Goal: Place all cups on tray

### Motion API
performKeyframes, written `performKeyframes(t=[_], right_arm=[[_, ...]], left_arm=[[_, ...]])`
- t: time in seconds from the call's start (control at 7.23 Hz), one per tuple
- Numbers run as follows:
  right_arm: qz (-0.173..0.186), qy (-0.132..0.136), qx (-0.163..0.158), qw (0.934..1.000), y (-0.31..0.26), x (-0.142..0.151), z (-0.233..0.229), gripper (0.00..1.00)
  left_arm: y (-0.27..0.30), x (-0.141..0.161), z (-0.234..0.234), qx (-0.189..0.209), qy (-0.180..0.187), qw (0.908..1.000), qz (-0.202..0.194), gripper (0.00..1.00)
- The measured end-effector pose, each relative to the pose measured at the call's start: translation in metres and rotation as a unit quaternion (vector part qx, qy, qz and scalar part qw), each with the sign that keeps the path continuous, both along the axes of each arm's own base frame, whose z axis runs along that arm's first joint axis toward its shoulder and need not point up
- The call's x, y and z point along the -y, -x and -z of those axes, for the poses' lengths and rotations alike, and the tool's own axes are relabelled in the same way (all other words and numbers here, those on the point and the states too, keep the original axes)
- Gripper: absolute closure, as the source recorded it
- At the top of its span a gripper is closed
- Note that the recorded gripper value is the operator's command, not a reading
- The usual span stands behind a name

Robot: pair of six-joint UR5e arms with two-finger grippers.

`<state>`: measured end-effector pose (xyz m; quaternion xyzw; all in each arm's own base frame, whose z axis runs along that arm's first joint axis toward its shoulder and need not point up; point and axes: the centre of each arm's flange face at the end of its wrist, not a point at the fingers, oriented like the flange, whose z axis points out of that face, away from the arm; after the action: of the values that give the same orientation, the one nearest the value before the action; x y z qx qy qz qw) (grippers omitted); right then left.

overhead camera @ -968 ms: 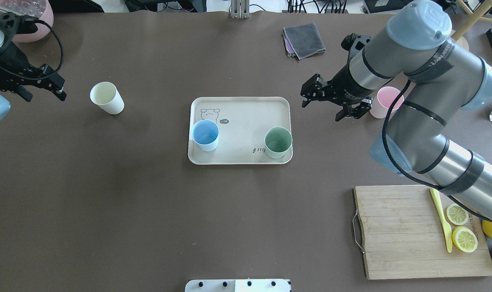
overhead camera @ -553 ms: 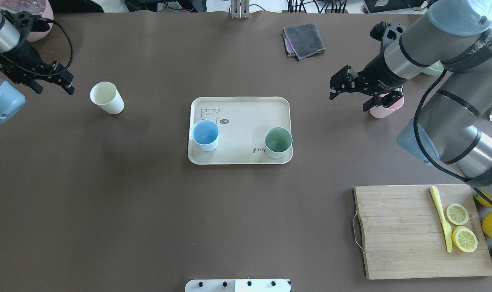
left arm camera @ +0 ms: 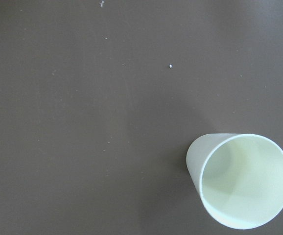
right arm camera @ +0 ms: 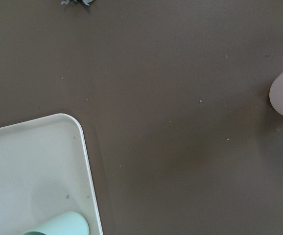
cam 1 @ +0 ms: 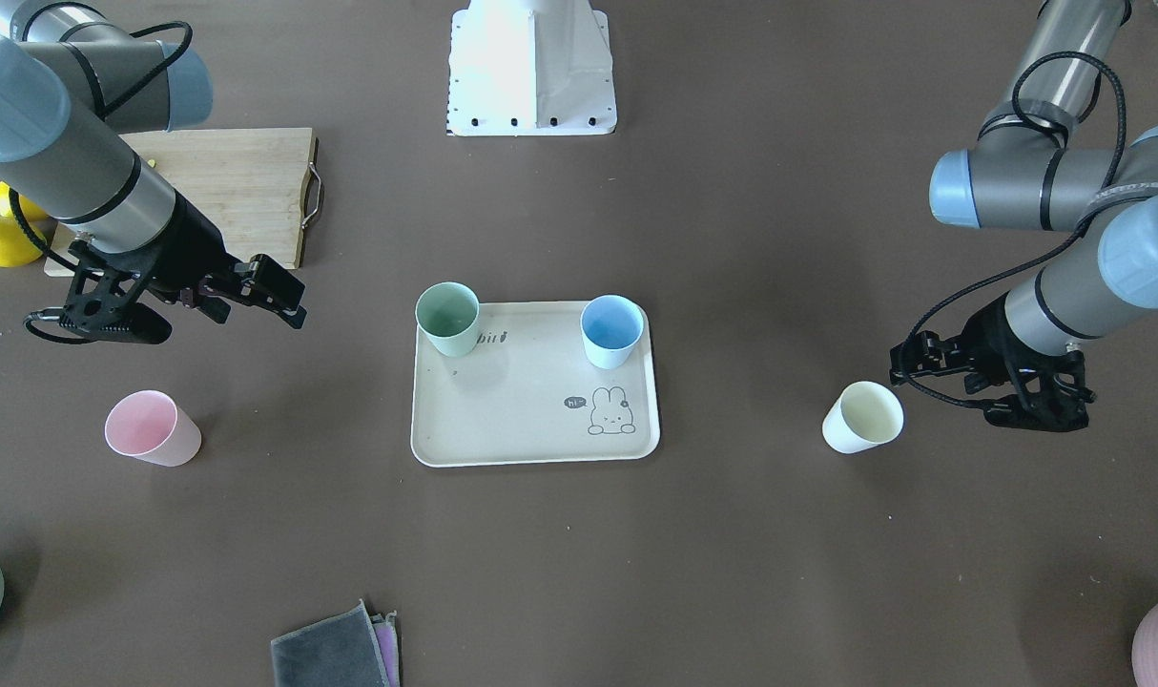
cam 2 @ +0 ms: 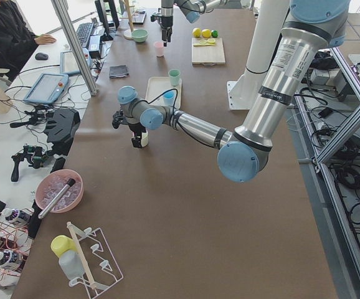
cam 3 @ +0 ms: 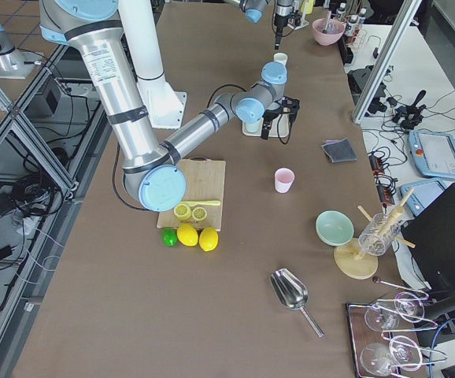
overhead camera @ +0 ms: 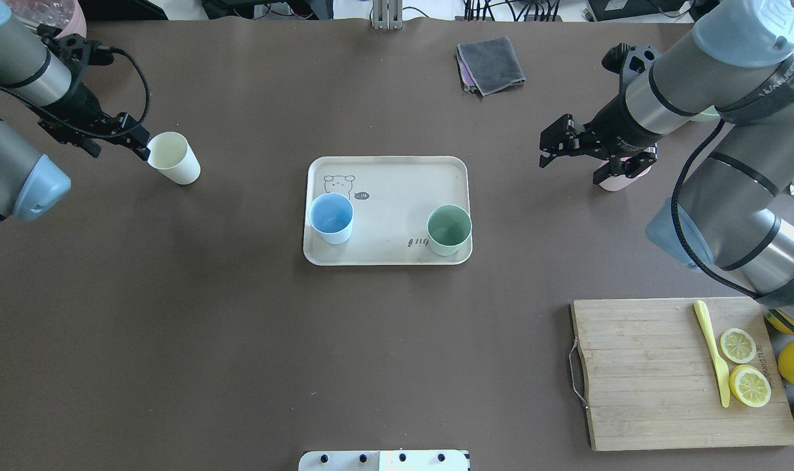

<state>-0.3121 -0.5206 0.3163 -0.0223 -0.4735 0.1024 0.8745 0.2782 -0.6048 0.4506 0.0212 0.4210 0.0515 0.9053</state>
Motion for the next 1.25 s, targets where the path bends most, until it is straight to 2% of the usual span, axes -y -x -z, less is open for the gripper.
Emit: performKeyframes(t=[0.69, 0.83, 0.97, 1.11, 1.25], right_arm=[[0.012, -0.037, -0.014, 0.9992, -0.024, 0.012, -0.018, 0.00], [0.013, -0.039, -0.015, 0.9991, -0.026, 0.012, -0.020, 0.00], [0.013, -0.039, -0.016, 0.9990, -0.027, 0.012, -0.021, 0.00], [0.012, -0.039, -0.016, 0.9990, -0.028, 0.013, -0.022, 0.00], [0.011, -0.039, -0.017, 0.9990, -0.030, 0.013, -0.024, 0.00]], left_arm=[[-0.026, 0.012, -0.011, 0.006, -0.001, 1.0000, 0.001, 0.02], [-0.028, 0.014, -0.012, 0.006, -0.001, 1.0000, 0.001, 0.24], [-0.029, 0.016, -0.017, 0.005, -0.002, 1.0000, 0.001, 0.71], [-0.030, 0.017, -0.022, 0.005, -0.002, 1.0000, 0.001, 1.00], [-0.031, 0.018, -0.025, 0.004, -0.002, 1.0000, 0.002, 1.00]])
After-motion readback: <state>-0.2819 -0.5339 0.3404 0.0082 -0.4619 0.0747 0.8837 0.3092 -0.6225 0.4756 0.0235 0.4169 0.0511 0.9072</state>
